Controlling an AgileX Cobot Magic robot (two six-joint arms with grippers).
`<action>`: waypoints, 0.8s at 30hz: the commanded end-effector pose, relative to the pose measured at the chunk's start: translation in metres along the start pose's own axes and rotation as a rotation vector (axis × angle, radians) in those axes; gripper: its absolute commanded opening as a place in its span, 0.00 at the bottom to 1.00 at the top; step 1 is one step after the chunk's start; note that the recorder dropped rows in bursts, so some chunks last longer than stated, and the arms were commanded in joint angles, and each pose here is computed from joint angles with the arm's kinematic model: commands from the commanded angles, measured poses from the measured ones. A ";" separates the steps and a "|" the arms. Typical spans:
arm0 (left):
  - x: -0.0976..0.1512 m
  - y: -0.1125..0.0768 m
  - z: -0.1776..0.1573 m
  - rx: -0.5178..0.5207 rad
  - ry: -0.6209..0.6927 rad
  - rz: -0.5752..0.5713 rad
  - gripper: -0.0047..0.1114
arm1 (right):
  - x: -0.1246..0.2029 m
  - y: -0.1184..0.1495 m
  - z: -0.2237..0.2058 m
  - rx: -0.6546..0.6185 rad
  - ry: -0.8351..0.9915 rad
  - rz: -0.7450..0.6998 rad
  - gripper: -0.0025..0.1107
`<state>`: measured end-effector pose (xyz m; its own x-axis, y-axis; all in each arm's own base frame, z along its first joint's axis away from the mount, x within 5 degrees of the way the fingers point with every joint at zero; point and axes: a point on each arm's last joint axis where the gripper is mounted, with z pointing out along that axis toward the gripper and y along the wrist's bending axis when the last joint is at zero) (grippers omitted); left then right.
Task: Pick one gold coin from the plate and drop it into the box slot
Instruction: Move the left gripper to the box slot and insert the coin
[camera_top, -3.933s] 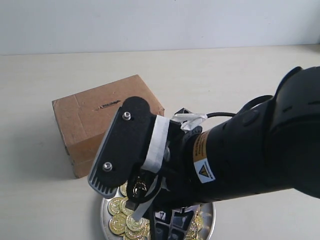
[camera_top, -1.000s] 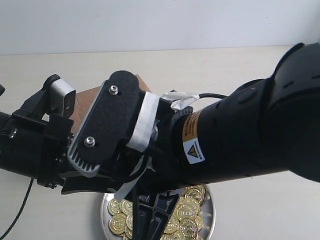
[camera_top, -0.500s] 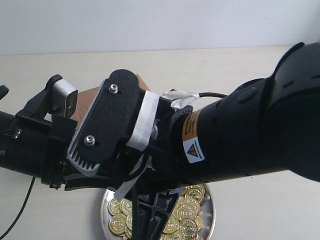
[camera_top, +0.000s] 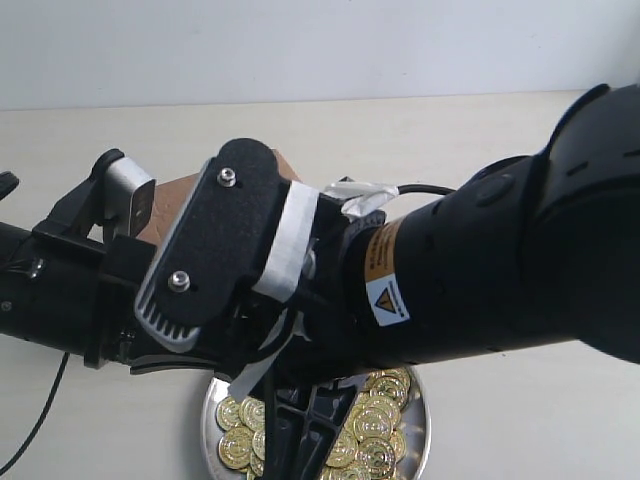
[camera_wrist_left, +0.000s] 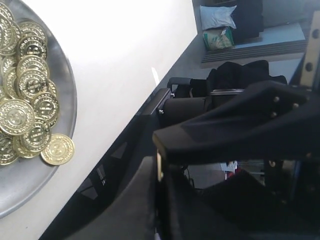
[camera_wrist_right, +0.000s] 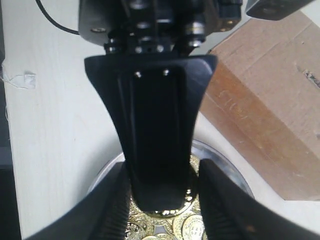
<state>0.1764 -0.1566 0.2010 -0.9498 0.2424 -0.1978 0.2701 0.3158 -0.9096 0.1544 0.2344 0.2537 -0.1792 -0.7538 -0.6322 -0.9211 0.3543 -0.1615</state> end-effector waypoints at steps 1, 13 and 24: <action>0.000 -0.002 0.001 0.013 0.011 0.026 0.04 | -0.003 -0.002 -0.003 0.011 -0.022 0.005 0.33; -0.022 -0.007 -0.004 -0.097 -0.005 0.153 0.04 | 0.012 -0.005 -0.004 0.049 0.147 0.031 0.68; -0.077 -0.024 -0.028 -0.475 -0.023 0.572 0.04 | 0.024 -0.003 -0.015 0.050 0.262 0.185 0.02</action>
<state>0.2358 -0.1571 0.2371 -0.7058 0.4507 -0.5466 0.7075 0.4881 -0.5111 0.1492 0.2125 0.2431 -0.4071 -0.8048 -0.4320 -0.8626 0.4943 -0.1078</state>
